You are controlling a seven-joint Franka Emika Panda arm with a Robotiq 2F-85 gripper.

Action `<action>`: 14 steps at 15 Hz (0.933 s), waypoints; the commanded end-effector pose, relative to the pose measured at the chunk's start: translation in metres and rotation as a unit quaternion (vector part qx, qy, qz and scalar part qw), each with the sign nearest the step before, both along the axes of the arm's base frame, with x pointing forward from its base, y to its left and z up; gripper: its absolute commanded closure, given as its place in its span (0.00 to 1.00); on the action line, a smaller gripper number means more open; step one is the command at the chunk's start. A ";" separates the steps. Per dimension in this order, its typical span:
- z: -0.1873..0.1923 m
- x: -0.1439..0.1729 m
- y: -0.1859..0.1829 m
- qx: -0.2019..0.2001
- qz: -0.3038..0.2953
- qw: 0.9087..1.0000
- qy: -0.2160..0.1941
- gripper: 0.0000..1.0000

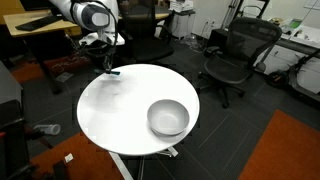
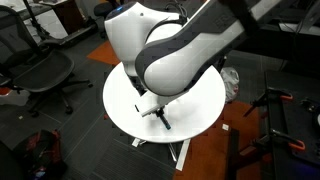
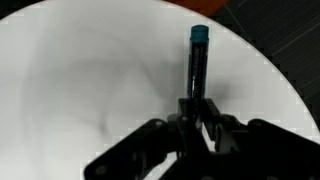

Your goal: Take the blue pen out of the grey bowl

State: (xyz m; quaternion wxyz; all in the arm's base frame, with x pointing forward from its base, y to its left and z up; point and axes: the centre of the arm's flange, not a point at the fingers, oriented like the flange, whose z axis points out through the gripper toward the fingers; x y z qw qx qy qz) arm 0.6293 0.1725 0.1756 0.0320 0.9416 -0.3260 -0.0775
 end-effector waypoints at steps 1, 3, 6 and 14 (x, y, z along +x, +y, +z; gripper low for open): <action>-0.010 0.018 -0.007 0.007 -0.017 1.000 0.006 0.95; -0.015 0.023 -0.014 0.006 -0.022 1.000 0.007 0.95; -0.020 0.029 -0.023 0.004 -0.027 1.000 0.008 0.95; -0.006 0.029 -0.036 0.012 -0.020 1.000 -0.001 0.12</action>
